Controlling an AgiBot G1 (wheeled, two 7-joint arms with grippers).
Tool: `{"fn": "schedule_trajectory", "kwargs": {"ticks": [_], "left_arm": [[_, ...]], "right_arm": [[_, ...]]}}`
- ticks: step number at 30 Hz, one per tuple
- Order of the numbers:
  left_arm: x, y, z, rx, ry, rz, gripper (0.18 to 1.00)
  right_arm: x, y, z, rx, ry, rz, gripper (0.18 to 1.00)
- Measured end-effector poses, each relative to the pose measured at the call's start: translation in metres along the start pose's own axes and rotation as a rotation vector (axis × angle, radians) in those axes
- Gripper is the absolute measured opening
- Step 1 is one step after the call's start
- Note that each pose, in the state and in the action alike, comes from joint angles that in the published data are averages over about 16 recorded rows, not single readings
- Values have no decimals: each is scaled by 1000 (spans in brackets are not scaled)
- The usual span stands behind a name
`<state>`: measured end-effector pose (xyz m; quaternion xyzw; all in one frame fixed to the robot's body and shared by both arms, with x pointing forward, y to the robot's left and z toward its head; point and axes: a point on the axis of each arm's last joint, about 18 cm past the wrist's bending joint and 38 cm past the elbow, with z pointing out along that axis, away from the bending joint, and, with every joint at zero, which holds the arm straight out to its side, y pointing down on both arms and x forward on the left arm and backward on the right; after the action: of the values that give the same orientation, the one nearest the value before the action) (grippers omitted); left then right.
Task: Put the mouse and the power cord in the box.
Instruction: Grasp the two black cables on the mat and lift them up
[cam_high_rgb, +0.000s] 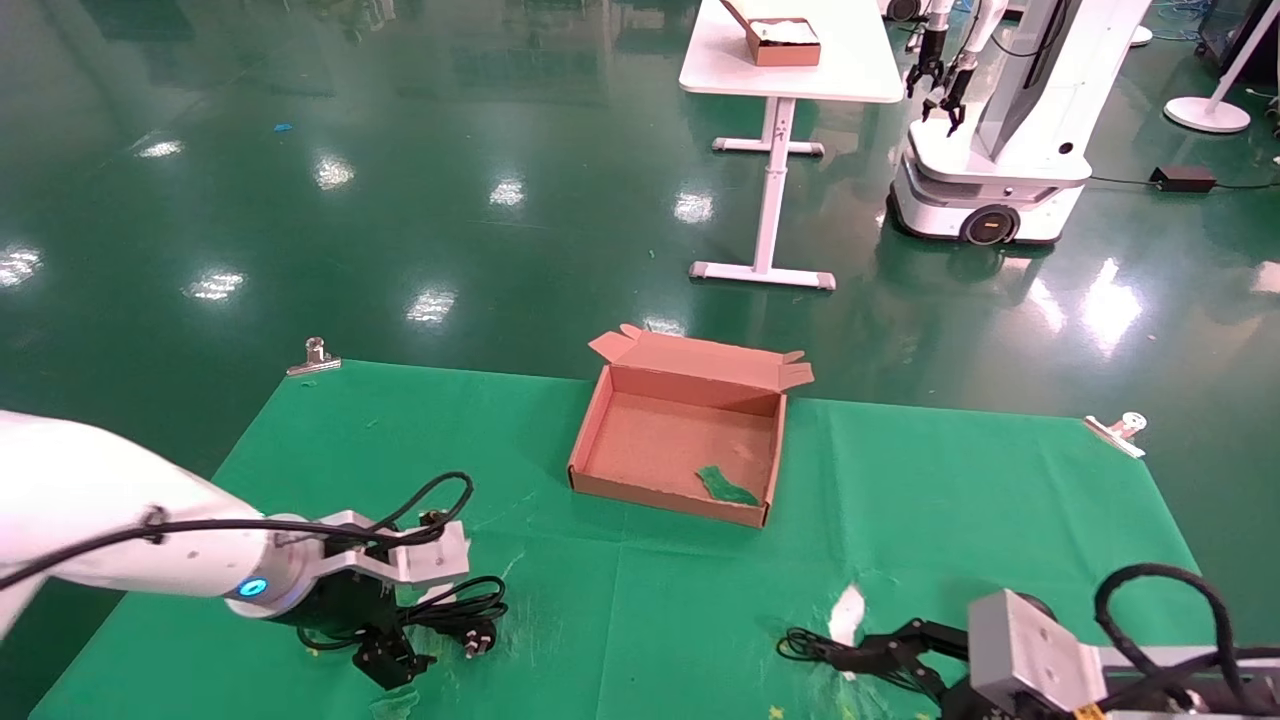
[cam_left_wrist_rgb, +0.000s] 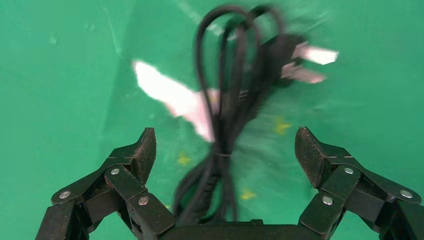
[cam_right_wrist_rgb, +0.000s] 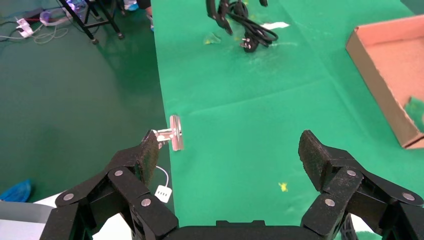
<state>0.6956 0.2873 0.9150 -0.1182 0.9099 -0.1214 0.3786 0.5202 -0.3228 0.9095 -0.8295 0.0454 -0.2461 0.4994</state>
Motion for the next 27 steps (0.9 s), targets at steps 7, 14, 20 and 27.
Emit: {"fn": "schedule_trajectory", "kwargs": {"ticks": [7, 14, 20, 27], "left_arm": [[-11, -1, 14, -49, -33, 1, 1000], [-17, -1, 19, -65, -43, 0, 1000], [-18, -1, 21, -68, -44, 2, 1000], [-19, -2, 22, -67, -43, 4, 1000]], "right_arm": [[0, -2, 1, 6, -6, 6, 1001], [2, 5, 2, -44, 1, 26, 1001], [17, 16, 11, -200, 26, 41, 1001], [58, 25, 29, -423, 107, 41, 1001]]}}
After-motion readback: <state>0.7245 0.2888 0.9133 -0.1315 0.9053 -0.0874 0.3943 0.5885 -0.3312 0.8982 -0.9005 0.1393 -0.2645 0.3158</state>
